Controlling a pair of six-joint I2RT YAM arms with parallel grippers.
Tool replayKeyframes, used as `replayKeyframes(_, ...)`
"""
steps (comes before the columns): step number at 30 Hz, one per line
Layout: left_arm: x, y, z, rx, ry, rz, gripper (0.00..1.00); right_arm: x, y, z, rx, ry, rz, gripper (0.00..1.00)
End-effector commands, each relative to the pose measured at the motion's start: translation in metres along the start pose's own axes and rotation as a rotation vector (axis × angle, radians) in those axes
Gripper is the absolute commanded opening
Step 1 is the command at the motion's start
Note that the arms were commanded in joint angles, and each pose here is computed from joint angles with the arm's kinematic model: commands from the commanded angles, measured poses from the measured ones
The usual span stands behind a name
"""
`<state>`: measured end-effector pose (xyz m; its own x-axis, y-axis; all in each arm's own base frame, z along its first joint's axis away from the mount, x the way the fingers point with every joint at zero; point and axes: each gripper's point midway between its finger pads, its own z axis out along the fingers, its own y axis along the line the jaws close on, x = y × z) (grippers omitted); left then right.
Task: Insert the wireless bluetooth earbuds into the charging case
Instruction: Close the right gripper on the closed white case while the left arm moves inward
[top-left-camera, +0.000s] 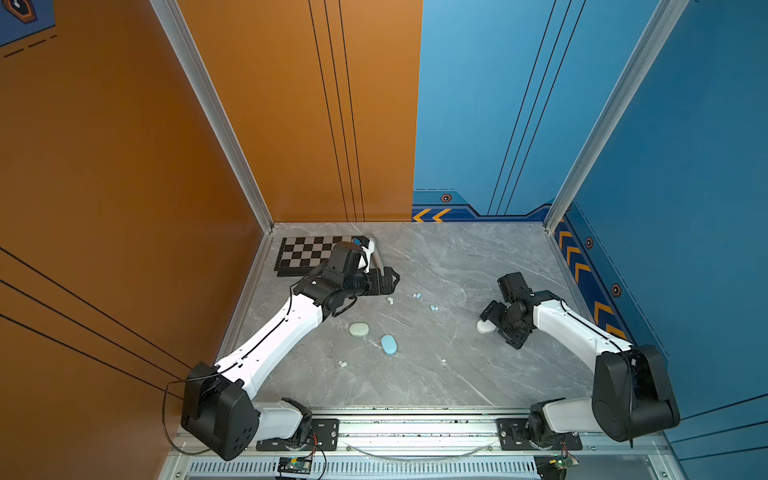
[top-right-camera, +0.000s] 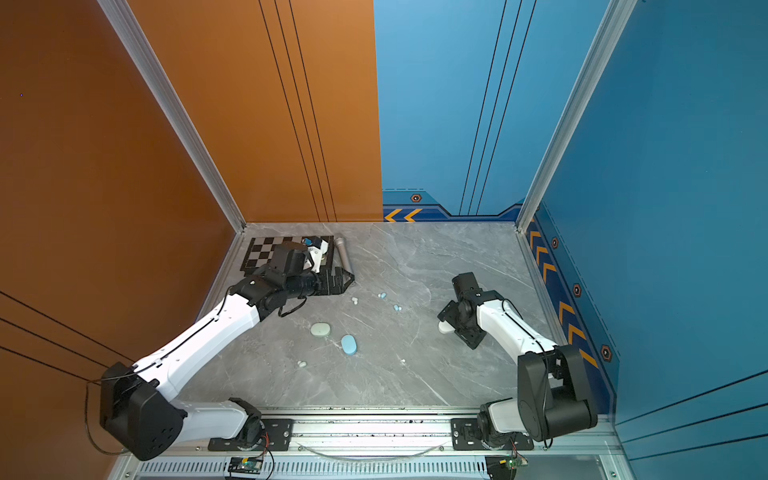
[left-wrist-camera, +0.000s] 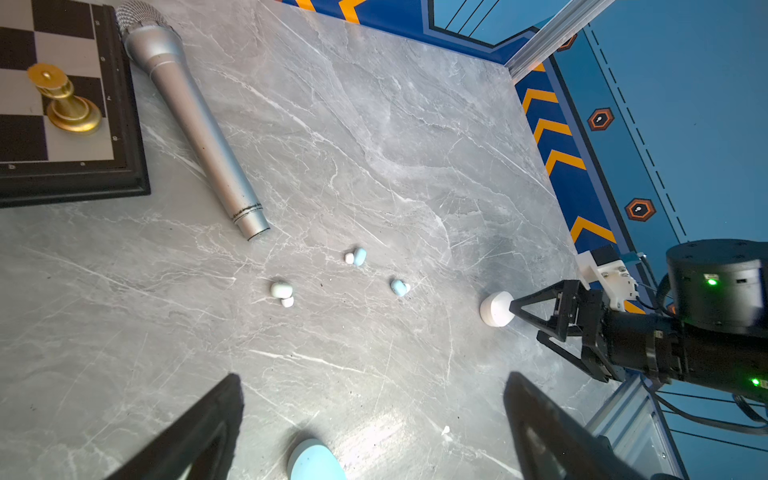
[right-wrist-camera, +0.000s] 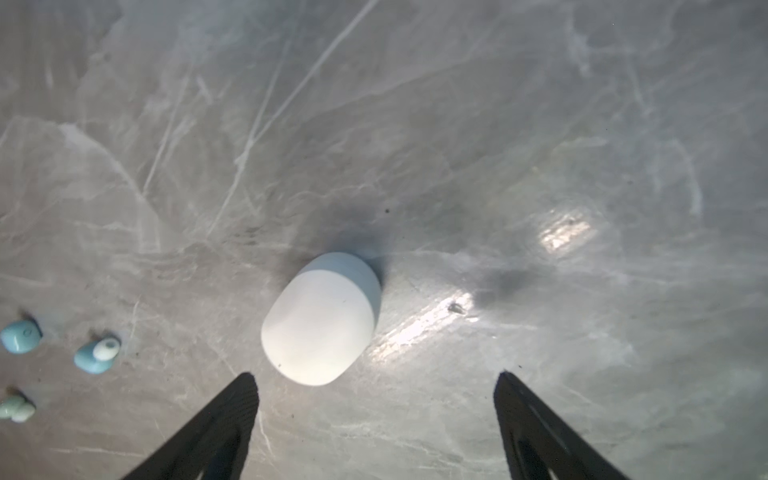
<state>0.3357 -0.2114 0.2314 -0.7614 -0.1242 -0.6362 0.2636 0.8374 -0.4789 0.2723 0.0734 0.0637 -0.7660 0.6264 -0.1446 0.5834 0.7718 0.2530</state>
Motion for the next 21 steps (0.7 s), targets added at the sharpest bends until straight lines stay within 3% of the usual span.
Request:
replayKeyframes(1,-0.008,-0.011,-0.018,0.036,-0.069,0.044,0.98,0.002,0.087,-0.039,-0.288,-0.077,-0.392,0.89)
replayKeyframes(6,-0.01,-0.022,-0.036,0.111,-0.128,0.077,0.98,0.08,0.164,-0.058,-0.521,0.032,-0.98,0.82)
replayKeyframes(12,-0.001,-0.004,-0.063,0.066,-0.198,0.062,0.98,0.145,0.211,-0.045,-0.677,0.065,-1.454,0.77)
replayKeyframes(14,0.0,0.0,-0.078,0.053,-0.245,0.063,0.98,0.16,0.227,-0.034,-0.685,0.064,-1.543,0.77)
replayKeyframes(21,0.006,0.01,-0.126,-0.001,-0.384,0.082,0.98,0.191,0.291,0.015,-0.65,0.031,-1.679,0.78)
